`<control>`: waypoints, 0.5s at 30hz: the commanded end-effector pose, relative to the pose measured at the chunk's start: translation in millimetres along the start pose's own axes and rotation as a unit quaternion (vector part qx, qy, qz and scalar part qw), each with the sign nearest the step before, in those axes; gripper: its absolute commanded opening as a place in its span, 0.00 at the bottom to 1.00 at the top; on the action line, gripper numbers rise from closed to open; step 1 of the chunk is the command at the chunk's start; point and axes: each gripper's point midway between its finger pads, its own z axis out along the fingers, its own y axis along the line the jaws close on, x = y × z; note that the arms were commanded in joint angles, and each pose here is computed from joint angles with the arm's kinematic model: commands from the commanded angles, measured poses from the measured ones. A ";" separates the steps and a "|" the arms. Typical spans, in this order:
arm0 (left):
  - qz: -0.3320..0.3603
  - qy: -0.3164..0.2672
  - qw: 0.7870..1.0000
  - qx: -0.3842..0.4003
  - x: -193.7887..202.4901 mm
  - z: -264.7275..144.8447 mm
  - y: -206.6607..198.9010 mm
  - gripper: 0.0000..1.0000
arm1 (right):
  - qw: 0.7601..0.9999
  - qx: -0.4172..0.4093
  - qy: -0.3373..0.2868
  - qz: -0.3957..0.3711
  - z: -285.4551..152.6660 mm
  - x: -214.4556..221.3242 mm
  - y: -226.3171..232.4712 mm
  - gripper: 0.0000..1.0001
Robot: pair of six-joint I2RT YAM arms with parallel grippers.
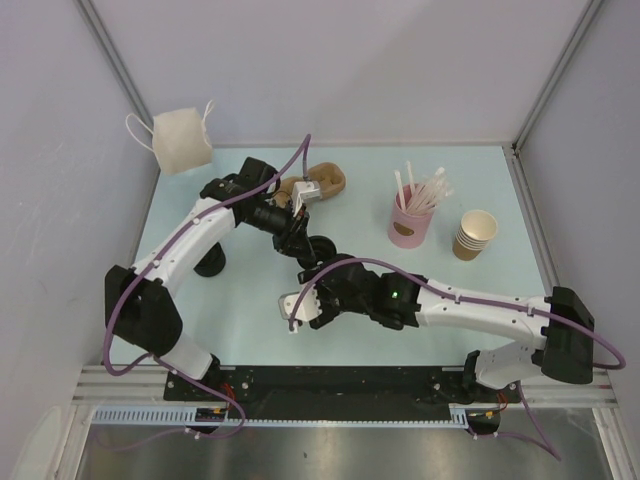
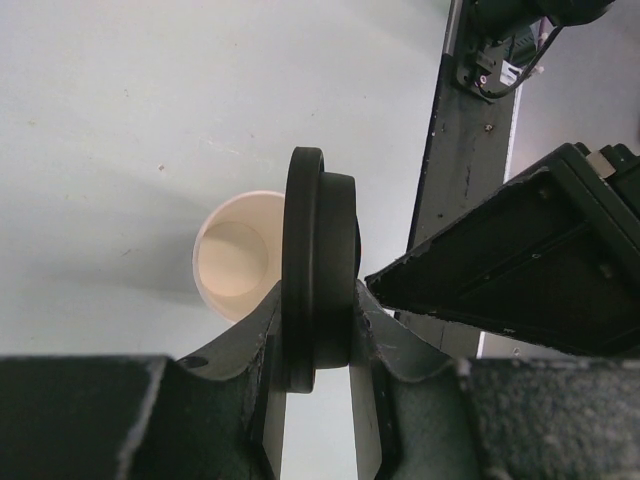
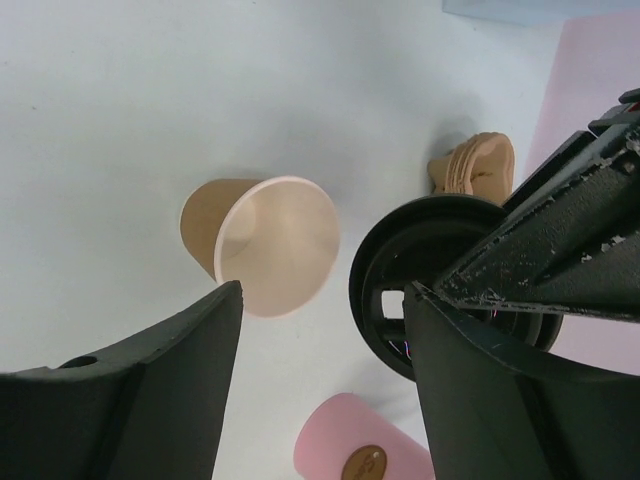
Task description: Pack the takeout coffee
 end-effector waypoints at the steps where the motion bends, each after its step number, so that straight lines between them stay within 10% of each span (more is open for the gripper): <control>1: 0.015 -0.017 1.000 0.017 -8.6 -4.5 -10.3 0.01 | 0.998 0.055 0.009 0.003 -0.4 -2.0 -24.0 0.68; 15: 0.030 -0.028 0.999 0.029 -11.9 -13.5 -27.6 0.01 | 0.998 0.052 0.025 0.007 8.3 8.6 -23.9 0.57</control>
